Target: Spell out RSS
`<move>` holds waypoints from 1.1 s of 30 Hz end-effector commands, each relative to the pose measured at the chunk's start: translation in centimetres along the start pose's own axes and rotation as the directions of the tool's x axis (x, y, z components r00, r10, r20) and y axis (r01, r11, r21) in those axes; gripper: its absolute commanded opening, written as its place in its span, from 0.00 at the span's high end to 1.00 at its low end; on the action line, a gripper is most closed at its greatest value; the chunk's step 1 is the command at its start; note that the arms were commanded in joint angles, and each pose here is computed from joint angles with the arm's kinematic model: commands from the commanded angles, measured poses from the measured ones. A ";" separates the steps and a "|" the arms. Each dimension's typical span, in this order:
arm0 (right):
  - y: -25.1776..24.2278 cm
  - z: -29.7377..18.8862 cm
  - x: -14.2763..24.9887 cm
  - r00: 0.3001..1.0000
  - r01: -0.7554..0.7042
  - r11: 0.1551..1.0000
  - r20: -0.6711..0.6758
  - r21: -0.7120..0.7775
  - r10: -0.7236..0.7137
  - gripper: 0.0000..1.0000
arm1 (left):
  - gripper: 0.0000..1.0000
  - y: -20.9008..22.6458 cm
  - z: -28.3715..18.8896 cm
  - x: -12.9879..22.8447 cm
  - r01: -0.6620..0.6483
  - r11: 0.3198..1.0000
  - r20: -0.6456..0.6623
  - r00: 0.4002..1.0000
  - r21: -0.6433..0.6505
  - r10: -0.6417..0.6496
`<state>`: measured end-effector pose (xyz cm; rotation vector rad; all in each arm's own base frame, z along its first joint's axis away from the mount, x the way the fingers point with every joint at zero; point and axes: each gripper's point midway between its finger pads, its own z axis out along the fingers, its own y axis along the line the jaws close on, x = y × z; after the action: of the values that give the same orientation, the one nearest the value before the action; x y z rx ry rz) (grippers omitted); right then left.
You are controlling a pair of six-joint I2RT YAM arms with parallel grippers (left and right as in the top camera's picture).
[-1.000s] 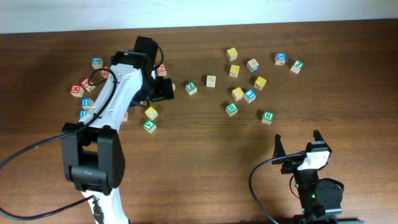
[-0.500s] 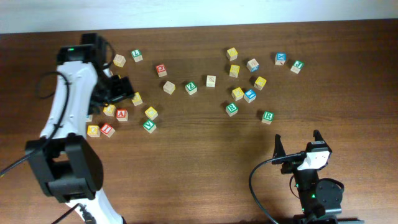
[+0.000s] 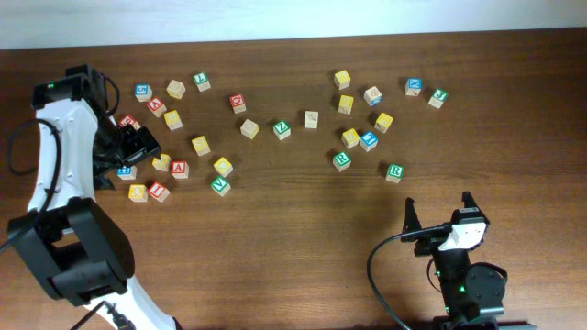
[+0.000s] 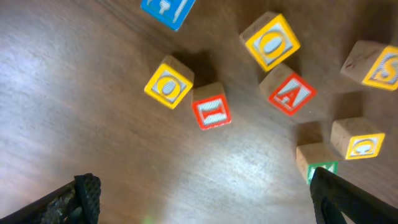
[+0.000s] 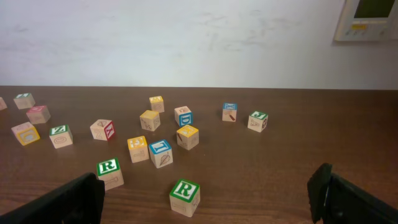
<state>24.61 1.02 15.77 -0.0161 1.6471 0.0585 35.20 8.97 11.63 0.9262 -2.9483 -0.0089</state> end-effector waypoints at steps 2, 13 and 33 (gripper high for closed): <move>-0.3 0.0 0.2 1.000 -0.004 1.000 -0.003 0.015 0.004 0.02 | 0.01 0.6 -0.1 0.3 0.015 1.000 0.011 1.000 -0.017 -0.014; -0.3 0.0 0.2 1.000 -0.004 1.000 -0.002 0.015 0.004 0.02 | 0.01 -1.5 1.3 -3.3 0.008 0.997 0.149 0.989 0.075 -0.019; -0.3 0.0 0.2 1.000 -0.004 1.000 -0.003 0.015 0.004 0.02 | 0.01 -11.5 1.7 -0.5 -0.336 0.907 0.204 0.935 0.253 0.289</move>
<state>24.61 1.02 15.77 -0.0170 1.6471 0.0583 42.73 2.05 9.76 0.5859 -3.2722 0.3462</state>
